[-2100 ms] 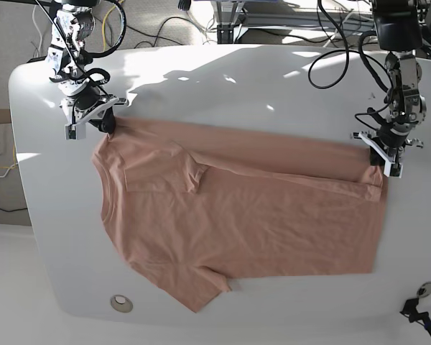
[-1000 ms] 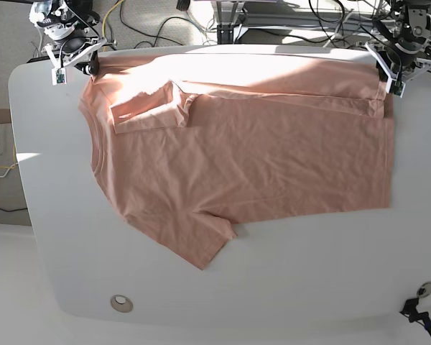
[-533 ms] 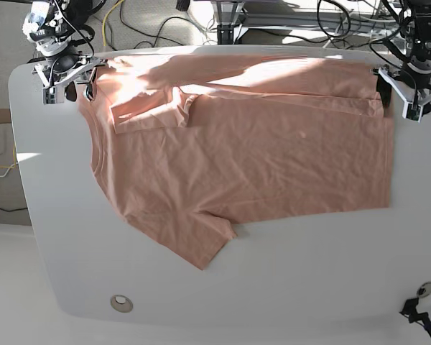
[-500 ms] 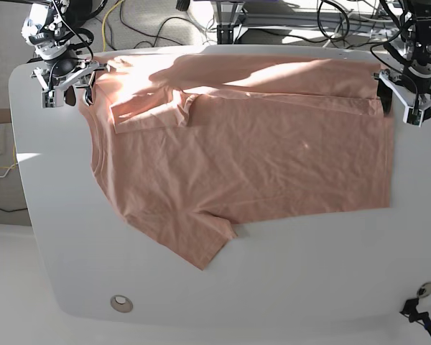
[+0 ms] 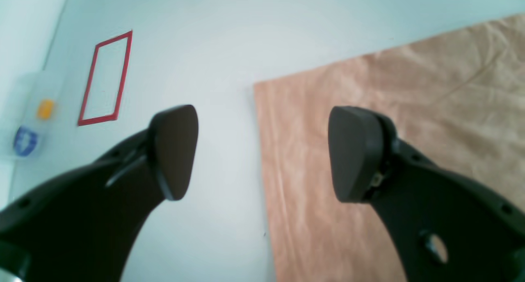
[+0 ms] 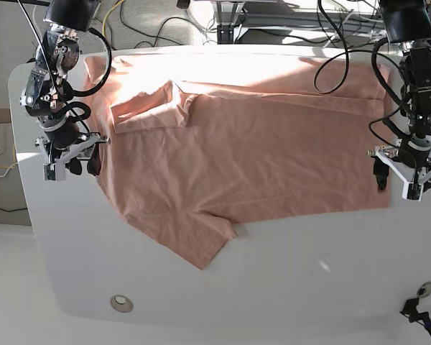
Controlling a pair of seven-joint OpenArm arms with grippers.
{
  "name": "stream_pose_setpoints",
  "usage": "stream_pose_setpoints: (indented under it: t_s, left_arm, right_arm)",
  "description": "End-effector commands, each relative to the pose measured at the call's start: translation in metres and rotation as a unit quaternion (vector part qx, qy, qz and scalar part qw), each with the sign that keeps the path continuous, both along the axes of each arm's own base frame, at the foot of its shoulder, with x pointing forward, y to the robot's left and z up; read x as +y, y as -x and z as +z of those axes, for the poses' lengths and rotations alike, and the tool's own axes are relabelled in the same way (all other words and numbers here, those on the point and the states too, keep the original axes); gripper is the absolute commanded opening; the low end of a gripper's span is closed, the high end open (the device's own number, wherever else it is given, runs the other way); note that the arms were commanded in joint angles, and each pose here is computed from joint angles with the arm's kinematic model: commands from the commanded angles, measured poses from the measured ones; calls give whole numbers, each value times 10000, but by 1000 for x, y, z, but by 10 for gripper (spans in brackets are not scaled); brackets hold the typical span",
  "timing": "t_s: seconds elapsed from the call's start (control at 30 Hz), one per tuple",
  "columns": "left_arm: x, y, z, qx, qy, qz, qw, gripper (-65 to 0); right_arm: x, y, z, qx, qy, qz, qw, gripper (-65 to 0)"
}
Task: Fold the T-shirt properly
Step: 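Move both grippers down to the shirt's hem corners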
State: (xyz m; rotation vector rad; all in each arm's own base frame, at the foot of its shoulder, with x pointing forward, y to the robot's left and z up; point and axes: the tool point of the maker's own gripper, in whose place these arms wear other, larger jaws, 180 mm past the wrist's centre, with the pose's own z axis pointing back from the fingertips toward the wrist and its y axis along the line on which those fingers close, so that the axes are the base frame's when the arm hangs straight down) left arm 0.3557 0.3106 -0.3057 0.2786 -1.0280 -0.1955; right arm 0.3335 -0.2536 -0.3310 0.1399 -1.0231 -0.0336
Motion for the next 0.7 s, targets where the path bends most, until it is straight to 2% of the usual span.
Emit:
stream_pose_setpoints:
  t_s: [0.0, 0.23, 0.37, 0.43, 0.5, 0.67]
  left_arm:
    - [7, -16, 15, -254, -20, 30, 9997, -185]
    - [20, -61, 1, -63, 358, 281, 9989, -185]
    - [19, -80, -5, 44, 501, 303, 9983, -185]
    - [16, -89, -6, -48, 569, 232, 9981, -185]
    - [16, -92, -6, -202, 559, 191, 9980, -185]
    - [28, -79, -47, 293, 755, 444, 9957, -185]
  right_arm:
    - [2, -18, 6, -139, -5, 102, 9999, -373]
    - [16, -84, -10, 6, -503, 174, 9986, -372]
    - [17, -117, -19, 47, -252, 181, 9995, -372]
    - [17, -133, -21, 11, -268, 102, 9996, -372]
    - [19, -145, -26, 74, -315, 48, 9995, -372]
    - [14, -164, -37, 109, -381, -113, 9992, -372]
